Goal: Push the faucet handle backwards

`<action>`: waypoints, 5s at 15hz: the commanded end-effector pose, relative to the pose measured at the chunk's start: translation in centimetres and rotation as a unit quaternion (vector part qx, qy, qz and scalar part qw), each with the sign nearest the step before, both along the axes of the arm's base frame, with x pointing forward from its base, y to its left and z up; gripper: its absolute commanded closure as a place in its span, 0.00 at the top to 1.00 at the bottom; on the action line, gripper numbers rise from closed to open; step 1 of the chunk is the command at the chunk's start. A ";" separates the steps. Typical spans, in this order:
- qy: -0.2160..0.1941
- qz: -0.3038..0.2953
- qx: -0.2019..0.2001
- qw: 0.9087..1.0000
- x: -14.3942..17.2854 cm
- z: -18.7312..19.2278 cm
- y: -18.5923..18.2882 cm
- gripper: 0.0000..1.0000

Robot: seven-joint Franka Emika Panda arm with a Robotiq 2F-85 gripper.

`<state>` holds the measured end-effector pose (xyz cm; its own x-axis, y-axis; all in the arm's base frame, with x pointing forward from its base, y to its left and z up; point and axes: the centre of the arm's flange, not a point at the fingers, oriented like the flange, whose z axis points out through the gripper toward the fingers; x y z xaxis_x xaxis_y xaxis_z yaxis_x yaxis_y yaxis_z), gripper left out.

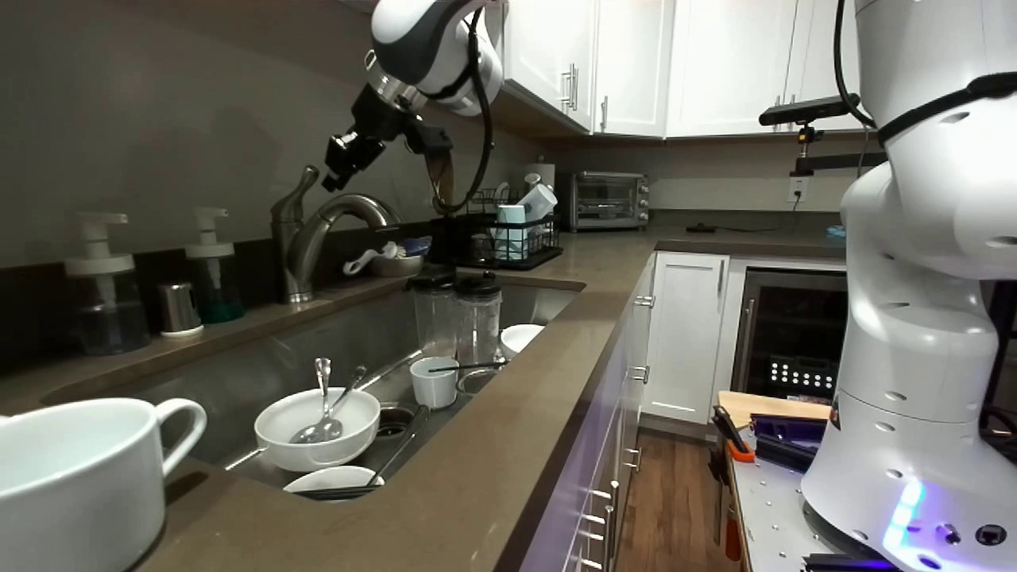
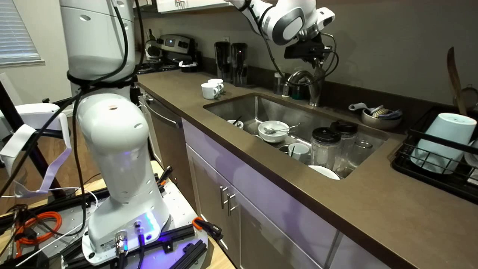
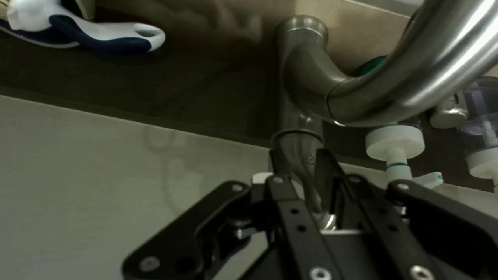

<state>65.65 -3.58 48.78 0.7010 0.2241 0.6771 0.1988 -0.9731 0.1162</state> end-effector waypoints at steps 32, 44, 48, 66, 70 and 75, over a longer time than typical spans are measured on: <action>0.016 0.059 -0.056 0.997 4.6 1.8 2.9 0.01; 0.006 0.023 -0.107 0.994 4.9 2.3 3.2 0.01; -0.006 0.021 -0.112 0.993 5.4 2.2 2.6 0.01; 0.164 0.000 -0.096 0.982 7.4 3.7 0.8 0.02; 0.155 0.025 -0.075 0.985 7.2 2.9 1.1 0.01; 0.142 0.038 -0.054 0.988 6.4 2.2 0.9 0.01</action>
<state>72.21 -2.12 51.23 0.8606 0.3256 0.3915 0.2803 -0.9448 0.1696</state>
